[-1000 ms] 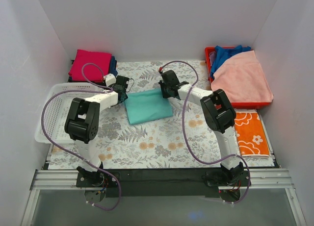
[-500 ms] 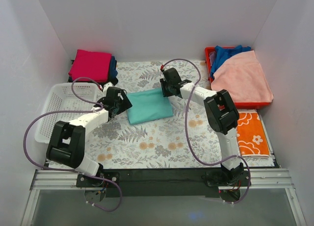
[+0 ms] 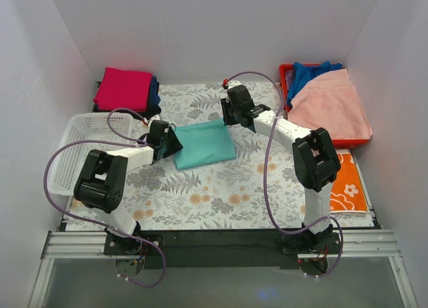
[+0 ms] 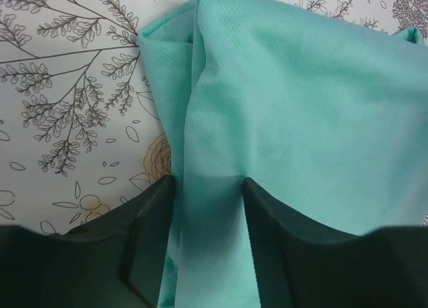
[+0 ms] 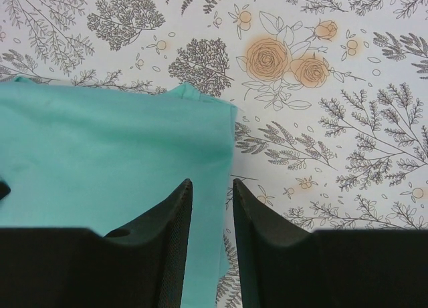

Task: Fold and stack the t-shirts
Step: Put the neatly folded tshirt into the corner of the board with the left arm

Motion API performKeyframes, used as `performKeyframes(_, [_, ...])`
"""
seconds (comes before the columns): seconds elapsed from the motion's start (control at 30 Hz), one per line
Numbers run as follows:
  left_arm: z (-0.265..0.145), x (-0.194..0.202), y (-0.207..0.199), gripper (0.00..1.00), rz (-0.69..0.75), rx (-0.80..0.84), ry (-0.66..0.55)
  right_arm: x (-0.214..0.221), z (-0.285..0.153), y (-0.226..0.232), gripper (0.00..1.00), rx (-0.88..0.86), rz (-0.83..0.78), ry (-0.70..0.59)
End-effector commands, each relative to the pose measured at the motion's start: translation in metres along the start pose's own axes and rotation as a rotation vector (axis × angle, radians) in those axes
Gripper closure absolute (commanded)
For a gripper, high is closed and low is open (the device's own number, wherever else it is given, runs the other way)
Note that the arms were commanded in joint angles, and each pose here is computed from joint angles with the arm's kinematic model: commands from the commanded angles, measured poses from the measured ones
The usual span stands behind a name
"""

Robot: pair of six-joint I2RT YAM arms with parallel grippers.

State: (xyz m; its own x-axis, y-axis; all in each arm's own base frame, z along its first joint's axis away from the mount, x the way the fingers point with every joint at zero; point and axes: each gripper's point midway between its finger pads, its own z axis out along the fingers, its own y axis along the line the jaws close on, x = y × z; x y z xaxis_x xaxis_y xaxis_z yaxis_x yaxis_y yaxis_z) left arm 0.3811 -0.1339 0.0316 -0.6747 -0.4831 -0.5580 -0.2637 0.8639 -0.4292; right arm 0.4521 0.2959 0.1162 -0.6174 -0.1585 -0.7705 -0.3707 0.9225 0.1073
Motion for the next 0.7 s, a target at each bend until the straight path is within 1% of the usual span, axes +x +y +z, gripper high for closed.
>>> performKeyframes(0.0, [0.006,0.036,0.021,0.60,0.010,-0.047,0.128,-0.016,-0.016,-0.005,0.63,0.014,0.013,-0.049])
performKeyframes(0.07, [0.008,0.044,0.023,0.64,0.010,-0.046,0.150,-0.017,-0.018,-0.005,0.63,0.016,0.021,-0.053])
performKeyframes(0.13, [0.008,0.049,0.029,0.65,0.007,-0.058,0.162,-0.016,-0.018,-0.005,0.63,0.018,0.029,-0.052])
performKeyframes(0.2, [0.011,0.053,0.031,0.71,0.017,-0.068,0.176,-0.016,-0.021,-0.005,0.63,0.017,0.037,-0.053])
performKeyframes(0.27, [0.012,0.055,0.030,0.81,0.032,-0.060,0.197,-0.018,-0.025,-0.004,0.63,0.014,0.045,-0.060])
performKeyframes(0.3, [0.012,0.055,0.032,0.91,0.045,-0.070,0.204,-0.015,-0.026,-0.005,0.63,0.014,0.045,-0.054])
performKeyframes(0.33, [0.014,0.046,0.028,0.94,0.056,-0.077,0.184,-0.018,-0.030,-0.005,0.63,0.014,0.048,-0.063])
performKeyframes(0.37, [0.016,0.038,0.034,0.98,0.087,-0.120,0.160,-0.018,-0.032,-0.004,0.63,0.012,0.046,-0.064])
performKeyframes(0.4, [0.016,0.036,0.037,1.00,0.106,-0.145,0.166,-0.018,-0.034,-0.006,0.63,0.015,0.049,-0.067])
performKeyframes(0.43, [0.019,0.016,0.025,1.00,0.122,-0.138,0.128,-0.018,-0.038,-0.007,0.63,0.016,0.050,-0.070])
performKeyframes(0.47, [0.020,0.008,0.025,1.00,0.143,-0.160,0.115,-0.018,-0.041,-0.006,0.63,0.012,0.053,-0.072])
performKeyframes(0.5, [0.020,0.005,0.037,1.00,0.186,-0.229,0.124,-0.017,-0.043,-0.006,0.63,0.014,0.053,-0.073])
performKeyframes(0.53, [0.022,-0.007,0.033,1.00,0.214,-0.242,0.108,-0.018,-0.048,-0.007,0.64,0.015,0.055,-0.079])
performKeyframes(0.57, [0.024,-0.028,0.020,1.00,0.226,-0.237,0.069,-0.017,-0.050,-0.008,0.64,0.015,0.057,-0.079])
performKeyframes(0.6, [0.025,-0.033,0.025,1.00,0.263,-0.284,0.071,-0.018,-0.053,-0.008,0.64,0.014,0.062,-0.082])
performKeyframes(0.63, [0.025,-0.042,0.020,1.00,0.278,-0.288,0.058,-0.021,-0.058,-0.007,0.64,0.011,0.066,-0.094])
performKeyframes(0.67, [0.025,-0.063,0.008,1.00,0.282,-0.278,0.013,-0.017,-0.059,-0.008,0.64,0.013,0.065,-0.087])
